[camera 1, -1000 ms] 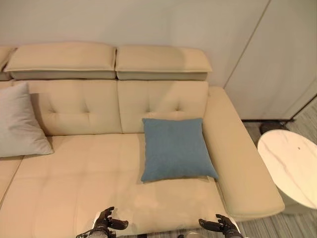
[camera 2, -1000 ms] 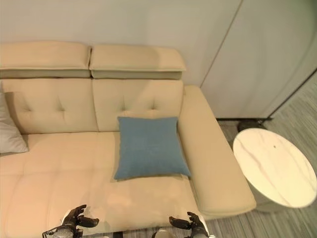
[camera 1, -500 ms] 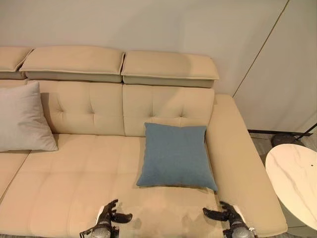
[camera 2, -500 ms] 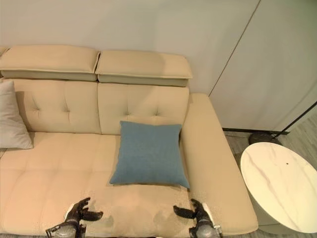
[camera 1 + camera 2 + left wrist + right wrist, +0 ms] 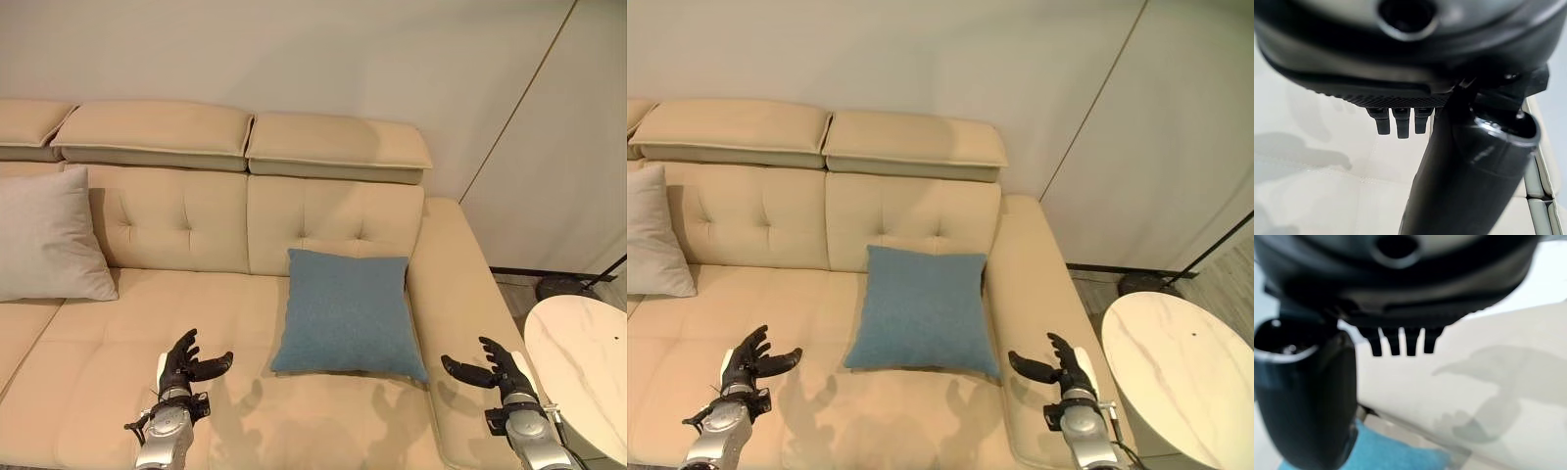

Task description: Pick up all the scattered cushions and arrange them neatly on the sofa.

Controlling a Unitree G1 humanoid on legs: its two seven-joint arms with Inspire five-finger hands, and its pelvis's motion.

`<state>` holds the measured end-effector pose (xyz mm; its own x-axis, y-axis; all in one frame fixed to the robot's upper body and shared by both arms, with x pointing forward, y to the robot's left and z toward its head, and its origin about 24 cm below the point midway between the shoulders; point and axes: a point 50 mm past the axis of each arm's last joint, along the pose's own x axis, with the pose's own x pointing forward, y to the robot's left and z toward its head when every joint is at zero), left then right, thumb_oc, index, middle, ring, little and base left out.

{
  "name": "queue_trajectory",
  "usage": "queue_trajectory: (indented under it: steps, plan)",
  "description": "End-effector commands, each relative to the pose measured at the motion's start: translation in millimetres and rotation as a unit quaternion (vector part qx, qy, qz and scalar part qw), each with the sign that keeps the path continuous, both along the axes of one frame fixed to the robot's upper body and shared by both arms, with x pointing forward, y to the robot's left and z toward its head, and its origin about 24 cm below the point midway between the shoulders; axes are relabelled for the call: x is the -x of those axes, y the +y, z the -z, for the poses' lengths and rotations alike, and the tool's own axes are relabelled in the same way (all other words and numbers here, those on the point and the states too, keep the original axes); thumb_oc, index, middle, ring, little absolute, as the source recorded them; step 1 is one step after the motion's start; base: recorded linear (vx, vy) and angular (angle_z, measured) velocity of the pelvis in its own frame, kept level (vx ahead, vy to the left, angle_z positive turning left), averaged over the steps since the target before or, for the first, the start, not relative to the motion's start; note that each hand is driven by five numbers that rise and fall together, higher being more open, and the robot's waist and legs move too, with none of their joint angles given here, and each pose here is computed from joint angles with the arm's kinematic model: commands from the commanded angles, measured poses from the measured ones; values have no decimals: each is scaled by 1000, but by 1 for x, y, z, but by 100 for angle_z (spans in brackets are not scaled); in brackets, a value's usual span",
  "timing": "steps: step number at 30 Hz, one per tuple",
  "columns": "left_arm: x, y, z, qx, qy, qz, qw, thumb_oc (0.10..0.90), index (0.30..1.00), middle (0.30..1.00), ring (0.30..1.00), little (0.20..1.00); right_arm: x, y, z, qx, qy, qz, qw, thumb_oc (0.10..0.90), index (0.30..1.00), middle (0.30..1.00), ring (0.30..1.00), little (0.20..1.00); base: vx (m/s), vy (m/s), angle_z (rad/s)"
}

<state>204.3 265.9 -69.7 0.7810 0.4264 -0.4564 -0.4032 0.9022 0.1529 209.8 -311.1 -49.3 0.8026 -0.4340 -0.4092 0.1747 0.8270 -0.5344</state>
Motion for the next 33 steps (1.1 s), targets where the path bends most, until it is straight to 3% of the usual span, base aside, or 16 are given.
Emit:
queue_trajectory:
  steps: [1, 10, 17, 23, 29, 33]
  plan:
    - [-66, -6, -59, -6, -155, 3, 988, 800, 900, 900, 900, 900, -53, 0, -51, 6, -136, 13, 991, 800, 900, 900, 900, 900, -62, -40, 0]
    - [-134, -61, -123, 37, -269, 41, 962, 800, 900, 900, 900, 900, -121, 41, -106, -84, -270, 27, 959, 800, 900, 900, 900, 900, -67, -26, 5]
    - [-171, -73, -181, -20, -324, 81, 942, 800, 900, 900, 900, 900, -161, 50, -169, -79, -337, 12, 938, 800, 900, 900, 900, 900, -10, -15, 7]
    - [-188, -78, -212, -63, -337, 98, 934, 800, 900, 900, 900, 900, -179, 62, -203, -79, -365, -4, 928, 800, 900, 900, 900, 900, 5, -7, 3]
    - [-194, -92, -219, -53, -339, 115, 932, 800, 900, 900, 900, 900, -188, 83, -212, -91, -372, -30, 923, 800, 900, 900, 900, 900, 0, -2, 1]
    - [-195, -129, -210, 53, -336, 144, 929, 800, 900, 900, 900, 900, -192, 116, -205, -158, -371, -55, 913, 800, 900, 900, 900, 900, 1, -2, 2]
